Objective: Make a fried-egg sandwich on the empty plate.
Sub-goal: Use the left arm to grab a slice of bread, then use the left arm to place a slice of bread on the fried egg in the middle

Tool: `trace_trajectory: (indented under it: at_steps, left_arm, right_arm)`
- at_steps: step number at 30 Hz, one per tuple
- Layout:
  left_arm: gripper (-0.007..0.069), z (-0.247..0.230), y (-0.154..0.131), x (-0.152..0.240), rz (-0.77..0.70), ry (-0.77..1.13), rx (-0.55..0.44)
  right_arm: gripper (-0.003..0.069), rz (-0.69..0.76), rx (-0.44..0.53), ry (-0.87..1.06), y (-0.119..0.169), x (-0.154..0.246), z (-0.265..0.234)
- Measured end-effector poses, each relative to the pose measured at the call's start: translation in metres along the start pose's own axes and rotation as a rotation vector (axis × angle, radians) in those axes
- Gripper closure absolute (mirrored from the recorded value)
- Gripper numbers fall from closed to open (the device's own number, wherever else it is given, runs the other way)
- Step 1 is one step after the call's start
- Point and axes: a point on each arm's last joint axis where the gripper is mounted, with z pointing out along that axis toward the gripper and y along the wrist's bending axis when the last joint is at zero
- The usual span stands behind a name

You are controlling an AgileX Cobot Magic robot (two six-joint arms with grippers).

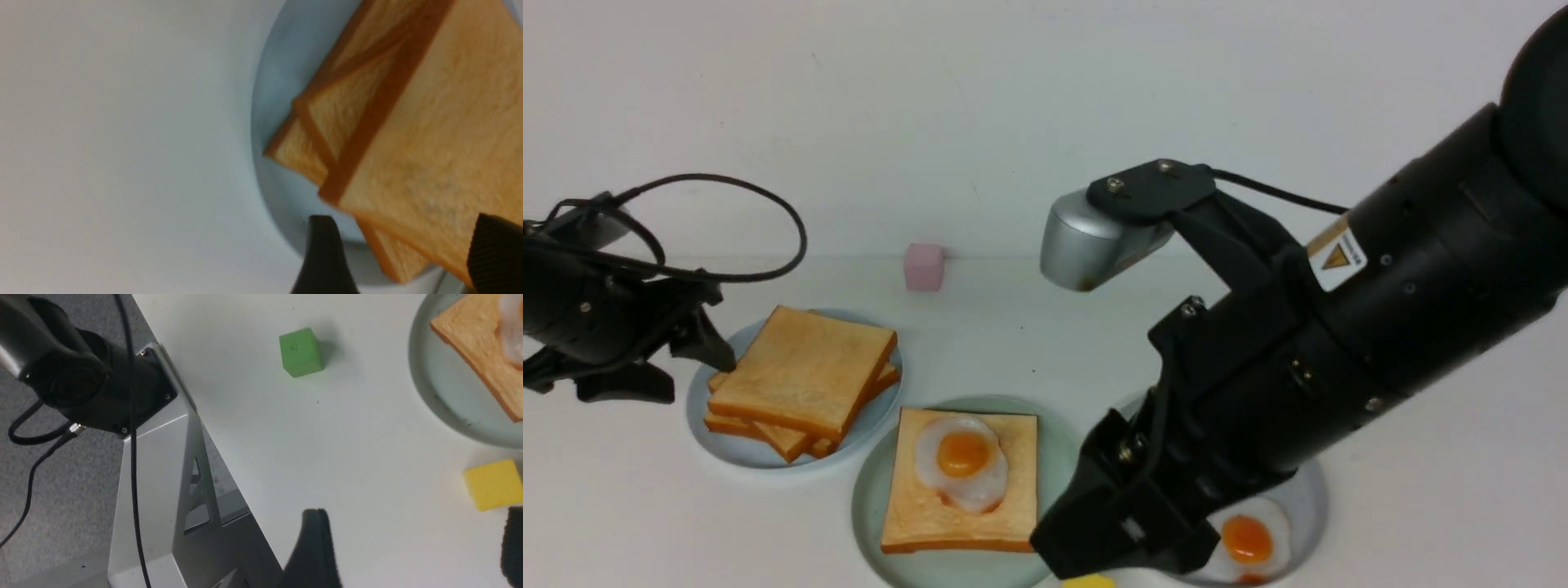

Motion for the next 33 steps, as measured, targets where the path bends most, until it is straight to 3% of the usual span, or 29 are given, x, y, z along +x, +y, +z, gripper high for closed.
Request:
trace_trajectory:
  at_steps: [6,17,26,29,32,33]
  left_arm:
    - [0.0200,0.037,0.010,0.000,0.032,0.064,0.027]
    - [0.0569,0.030,0.010,0.001,0.056,0.081,0.055]
    - [0.0570,-0.029,-0.009,0.026,-0.029,-0.023,0.132]
    - [0.0570,-0.045,-0.017,0.063,-0.147,-0.085,0.232]
    - [0.0570,-0.039,-0.027,0.133,-0.279,-0.154,0.353]
    - [0.0570,-0.040,-0.029,0.134,-0.259,-0.155,0.357]
  right_arm:
    - [0.0083,-0.002,-0.001,0.013,0.000,0.001,0.000]
    - [0.0154,-0.002,-0.014,0.048,0.001,0.004,0.000]
    - [0.0189,-0.003,-0.013,0.055,0.001,0.005,0.000]
    - [0.0190,-0.005,-0.009,0.055,0.001,0.005,0.000]
    - [0.0190,-0.006,-0.008,0.055,0.001,0.005,0.000]
    - [0.0190,-0.006,-0.008,0.055,0.001,0.005,0.000]
